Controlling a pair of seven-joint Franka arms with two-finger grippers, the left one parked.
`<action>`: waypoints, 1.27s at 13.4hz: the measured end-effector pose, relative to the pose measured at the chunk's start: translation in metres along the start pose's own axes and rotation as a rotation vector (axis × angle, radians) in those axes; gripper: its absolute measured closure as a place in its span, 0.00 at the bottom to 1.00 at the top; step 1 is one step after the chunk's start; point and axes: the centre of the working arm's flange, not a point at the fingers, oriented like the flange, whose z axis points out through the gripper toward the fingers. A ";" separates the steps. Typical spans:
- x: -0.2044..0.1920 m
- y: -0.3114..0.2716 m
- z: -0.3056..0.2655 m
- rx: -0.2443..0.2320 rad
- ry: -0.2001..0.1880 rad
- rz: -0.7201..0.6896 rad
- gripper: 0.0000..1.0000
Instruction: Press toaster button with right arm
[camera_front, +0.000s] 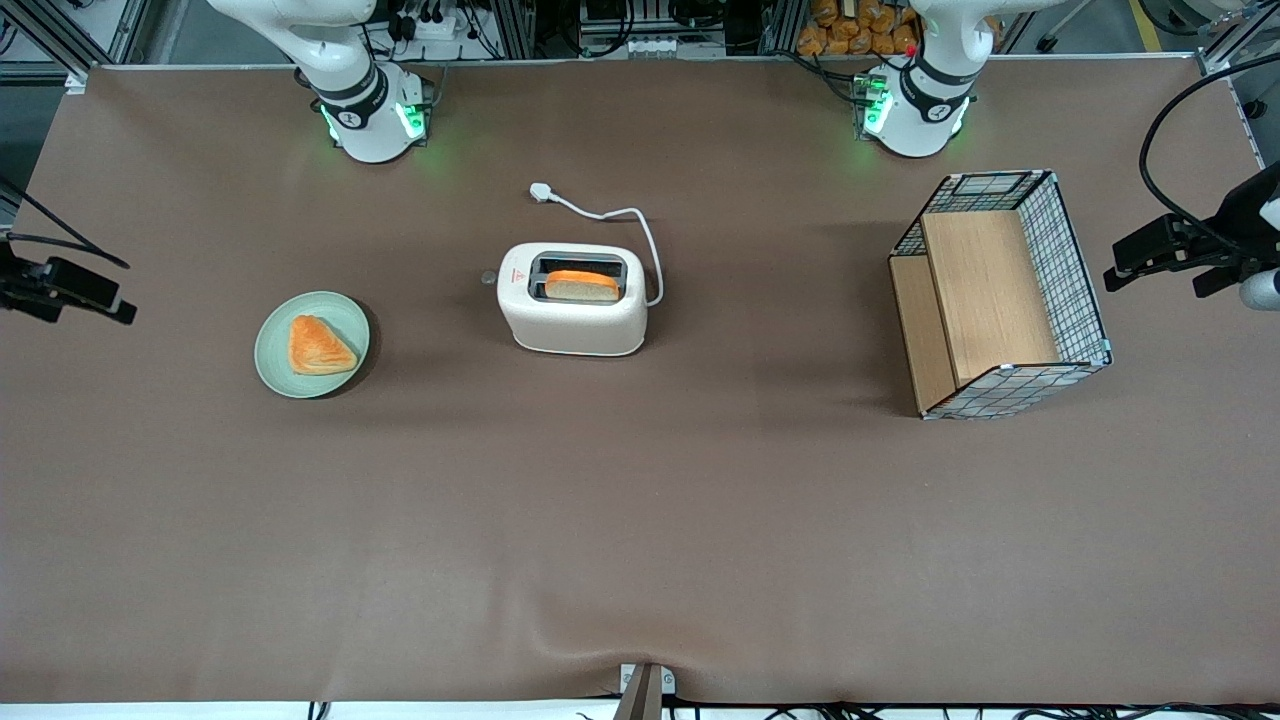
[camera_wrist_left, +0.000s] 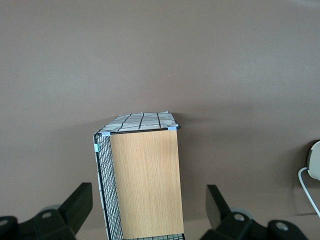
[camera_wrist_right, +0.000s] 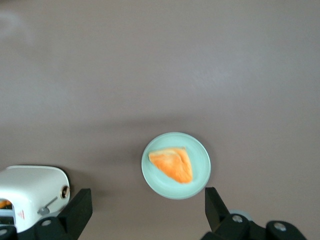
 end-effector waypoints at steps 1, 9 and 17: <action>-0.004 -0.001 -0.001 -0.005 -0.027 0.013 0.00; -0.045 -0.031 -0.025 -0.033 -0.078 -0.012 0.00; -0.046 -0.020 -0.031 -0.061 -0.058 0.010 0.00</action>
